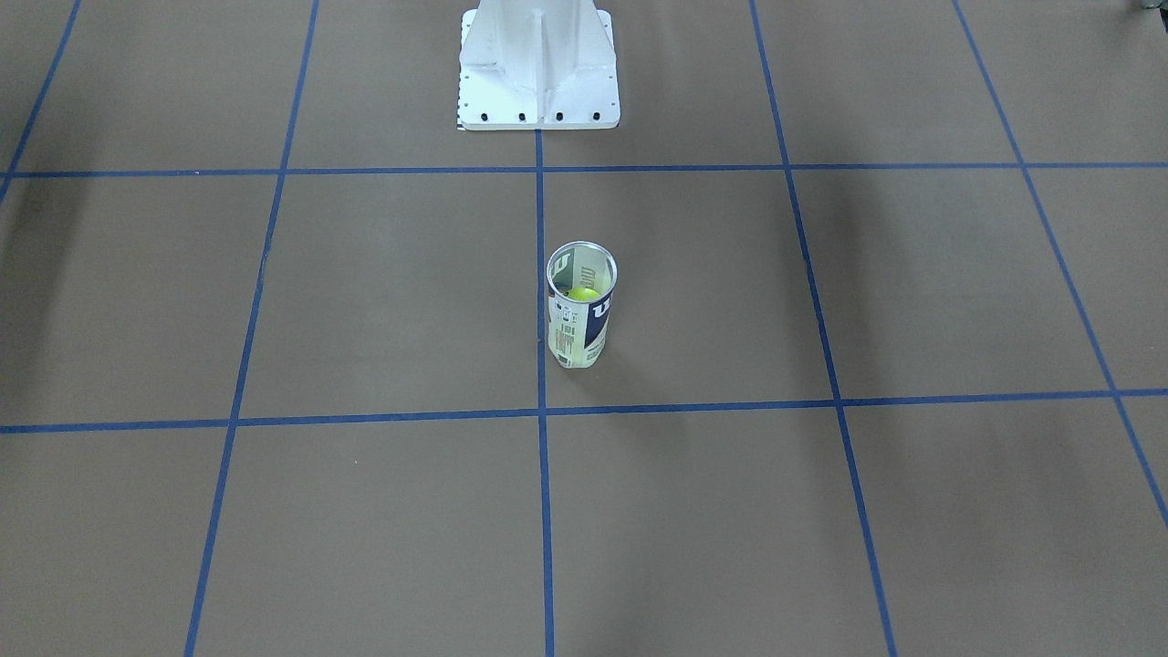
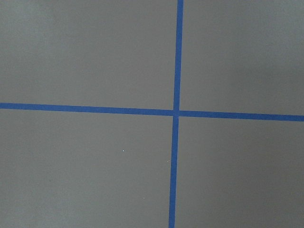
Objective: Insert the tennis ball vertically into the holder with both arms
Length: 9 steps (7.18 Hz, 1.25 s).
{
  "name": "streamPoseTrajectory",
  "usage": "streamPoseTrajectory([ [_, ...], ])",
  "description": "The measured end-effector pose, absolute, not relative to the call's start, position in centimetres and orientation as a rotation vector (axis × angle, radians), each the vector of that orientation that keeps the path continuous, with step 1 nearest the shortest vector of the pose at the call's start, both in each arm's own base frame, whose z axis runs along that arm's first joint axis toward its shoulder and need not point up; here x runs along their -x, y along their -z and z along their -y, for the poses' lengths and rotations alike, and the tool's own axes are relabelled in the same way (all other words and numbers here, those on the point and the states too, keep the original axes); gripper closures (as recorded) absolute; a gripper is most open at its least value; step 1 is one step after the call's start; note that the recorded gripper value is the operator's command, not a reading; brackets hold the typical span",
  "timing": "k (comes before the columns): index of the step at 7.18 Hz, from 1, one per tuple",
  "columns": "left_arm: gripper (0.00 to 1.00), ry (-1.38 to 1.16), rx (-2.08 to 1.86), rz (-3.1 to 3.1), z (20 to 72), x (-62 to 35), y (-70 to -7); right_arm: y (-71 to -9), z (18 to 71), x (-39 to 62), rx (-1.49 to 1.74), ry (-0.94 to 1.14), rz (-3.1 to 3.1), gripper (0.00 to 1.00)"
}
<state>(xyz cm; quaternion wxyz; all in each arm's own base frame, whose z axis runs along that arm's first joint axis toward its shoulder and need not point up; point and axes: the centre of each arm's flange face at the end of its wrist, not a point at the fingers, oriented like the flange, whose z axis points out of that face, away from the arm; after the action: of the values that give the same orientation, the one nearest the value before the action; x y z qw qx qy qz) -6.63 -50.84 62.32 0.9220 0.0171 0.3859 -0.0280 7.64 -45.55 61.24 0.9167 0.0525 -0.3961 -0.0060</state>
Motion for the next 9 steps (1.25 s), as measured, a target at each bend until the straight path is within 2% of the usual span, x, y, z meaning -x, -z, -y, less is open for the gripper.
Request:
streamPoseTrajectory([
  [9, 0.0, 0.064, -0.004, -0.783, 49.3, 6.7, -64.2, -60.6, 46.7, -4.6, -0.072, -0.004, 0.824, 0.0],
])
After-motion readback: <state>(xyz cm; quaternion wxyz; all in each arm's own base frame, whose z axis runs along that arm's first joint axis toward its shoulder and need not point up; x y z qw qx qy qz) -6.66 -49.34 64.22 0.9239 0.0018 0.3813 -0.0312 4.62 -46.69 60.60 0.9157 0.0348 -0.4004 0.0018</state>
